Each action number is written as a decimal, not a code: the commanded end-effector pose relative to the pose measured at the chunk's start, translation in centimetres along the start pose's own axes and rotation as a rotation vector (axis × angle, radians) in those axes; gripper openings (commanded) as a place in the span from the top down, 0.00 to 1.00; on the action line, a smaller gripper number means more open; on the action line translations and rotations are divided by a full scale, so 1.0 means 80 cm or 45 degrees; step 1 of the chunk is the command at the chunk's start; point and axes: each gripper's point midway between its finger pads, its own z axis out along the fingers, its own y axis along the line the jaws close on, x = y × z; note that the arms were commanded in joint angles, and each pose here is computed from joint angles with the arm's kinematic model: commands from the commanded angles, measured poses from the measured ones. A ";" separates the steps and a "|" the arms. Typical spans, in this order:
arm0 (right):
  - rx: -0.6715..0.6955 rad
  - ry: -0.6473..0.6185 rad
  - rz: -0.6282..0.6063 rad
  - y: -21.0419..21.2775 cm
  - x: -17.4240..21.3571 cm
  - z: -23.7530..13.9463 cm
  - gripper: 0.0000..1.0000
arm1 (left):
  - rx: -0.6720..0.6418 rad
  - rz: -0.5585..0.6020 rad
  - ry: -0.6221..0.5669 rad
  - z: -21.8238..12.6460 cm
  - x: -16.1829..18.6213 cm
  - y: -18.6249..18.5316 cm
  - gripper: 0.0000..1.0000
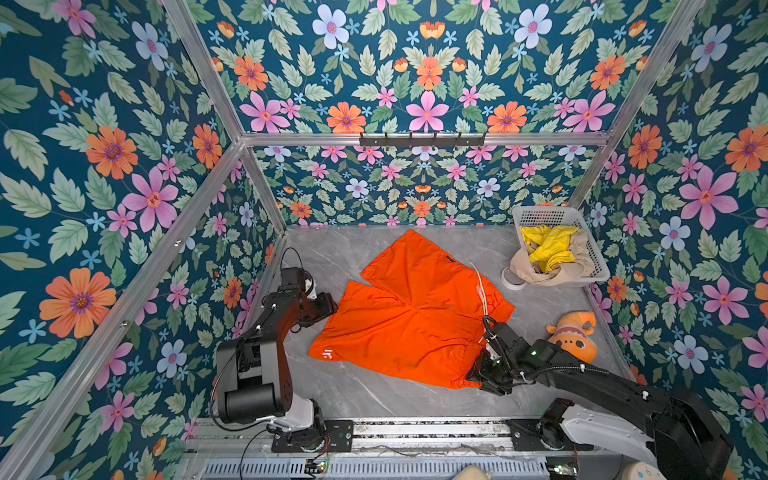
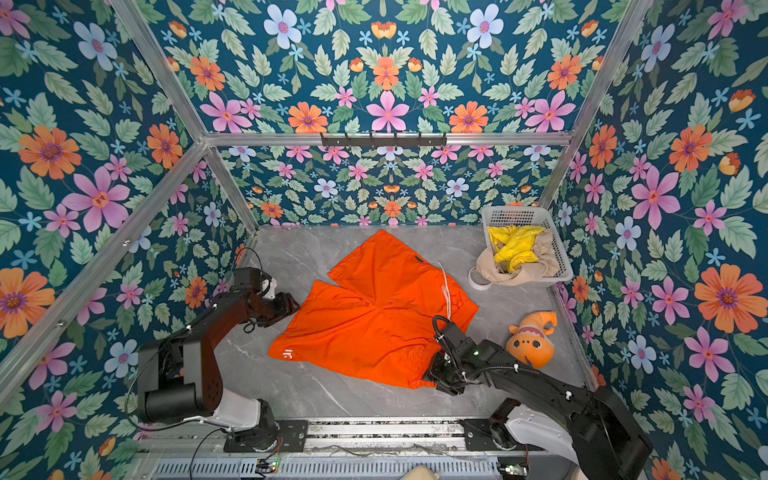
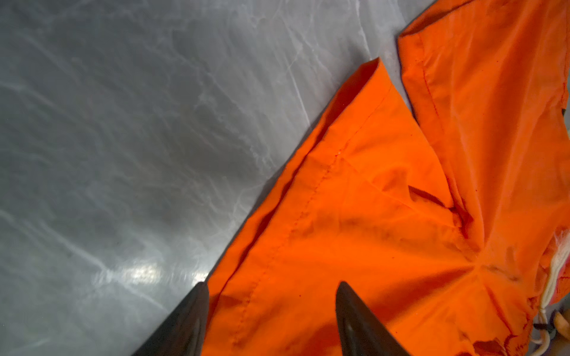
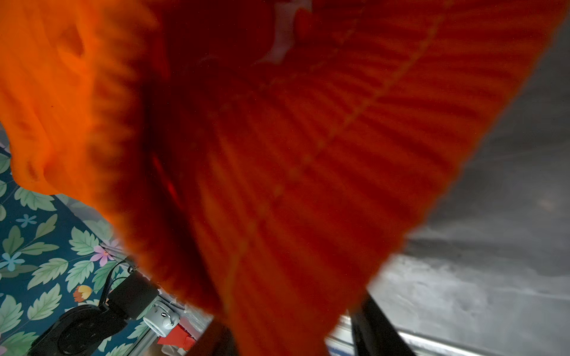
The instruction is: Fold and stack the shorts
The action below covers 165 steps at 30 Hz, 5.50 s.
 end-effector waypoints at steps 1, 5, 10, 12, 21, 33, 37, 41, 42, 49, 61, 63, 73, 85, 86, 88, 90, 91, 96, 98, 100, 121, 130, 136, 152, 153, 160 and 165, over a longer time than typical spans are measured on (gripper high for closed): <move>-0.006 -0.014 0.023 0.000 -0.003 0.002 0.61 | 0.078 0.136 -0.040 0.008 -0.018 -0.022 0.34; 0.046 -0.024 0.030 -0.014 -0.004 0.001 0.78 | 0.100 0.246 -0.119 0.014 -0.043 -0.042 0.37; 0.036 -0.025 0.038 -0.018 -0.005 0.003 0.87 | 0.151 0.286 -0.090 0.034 -0.058 -0.061 0.44; 0.036 -0.032 0.041 -0.020 -0.006 0.003 0.89 | 0.148 0.300 -0.063 0.046 -0.059 -0.064 0.45; 0.019 -0.044 0.045 -0.018 -0.007 0.000 0.89 | 0.110 0.340 -0.030 0.077 -0.062 -0.058 0.48; 0.004 -0.043 0.040 -0.015 -0.008 0.001 0.90 | 0.164 0.338 -0.066 0.091 -0.078 -0.067 0.52; 0.000 -0.042 0.039 -0.015 -0.008 0.001 0.90 | 0.199 0.334 -0.059 0.094 -0.080 -0.073 0.56; -0.002 -0.042 0.040 -0.014 -0.008 0.002 0.90 | 0.222 0.327 -0.054 0.099 -0.079 -0.075 0.55; -0.003 -0.040 0.041 -0.014 -0.008 0.002 0.90 | 0.220 0.328 -0.054 0.100 -0.079 -0.074 0.55; -0.006 -0.038 0.040 -0.014 -0.007 0.002 0.91 | 0.257 0.322 -0.045 0.095 -0.076 -0.081 0.65; -0.012 -0.037 0.036 -0.014 -0.007 0.002 0.92 | 0.284 0.310 -0.010 0.088 -0.063 -0.084 0.67; -0.017 -0.039 0.035 -0.013 -0.007 0.002 0.92 | 0.289 0.307 0.007 0.089 -0.057 -0.084 0.64; -0.023 -0.041 0.031 -0.013 -0.007 0.001 0.93 | 0.215 0.320 0.048 0.091 -0.040 -0.066 0.58; -0.004 -0.023 0.038 -0.022 -0.003 0.006 0.94 | 0.244 0.288 -0.030 0.064 -0.077 -0.089 0.94; 0.003 -0.020 0.042 -0.025 -0.002 0.006 0.94 | 0.249 0.276 -0.025 0.060 -0.083 -0.094 0.94; 0.017 -0.018 0.048 -0.030 0.000 0.006 0.94 | 0.263 0.257 -0.014 0.051 -0.095 -0.103 0.95; 0.030 -0.017 0.054 -0.036 0.002 0.006 0.94 | 0.284 0.236 -0.019 0.042 -0.107 -0.114 0.95; 0.035 -0.017 0.057 -0.039 0.003 0.006 0.94 | 0.302 0.229 -0.029 0.038 -0.114 -0.120 0.94; 0.055 -0.001 0.065 -0.049 0.009 0.006 0.94 | 0.362 0.168 -0.081 0.037 -0.152 -0.136 0.94; 0.057 0.009 0.057 -0.048 0.009 0.007 0.94 | 0.366 0.137 -0.066 0.052 -0.162 -0.134 0.93; 0.057 0.020 0.046 -0.046 0.010 0.008 0.94 | 0.396 0.109 -0.038 0.068 -0.168 -0.136 0.93; 0.101 -0.210 0.062 -0.020 -0.022 -0.089 0.53 | 0.186 0.158 -0.099 0.040 -0.162 -0.108 0.47; 0.173 -0.298 -0.194 0.033 -0.049 -0.140 0.53 | 0.101 0.132 0.051 -0.014 -0.038 -0.069 0.47; -0.050 -0.260 -0.282 0.098 -0.076 -0.094 0.53 | -0.027 -0.003 0.157 -0.008 0.035 -0.025 0.46; 0.126 -0.170 -0.254 0.085 -0.144 0.005 0.53 | -0.206 -0.223 0.187 -0.017 0.085 0.046 0.37; 0.127 -0.169 -0.260 0.087 -0.146 0.006 0.53 | -0.194 -0.234 0.198 -0.014 0.087 0.046 0.38; 0.117 -0.154 -0.266 0.091 -0.151 0.016 0.53 | -0.136 -0.277 0.209 0.001 0.093 0.042 0.49; 0.137 -0.163 -0.254 0.084 -0.160 0.020 0.53 | -0.198 -0.275 0.213 0.004 0.094 0.055 0.83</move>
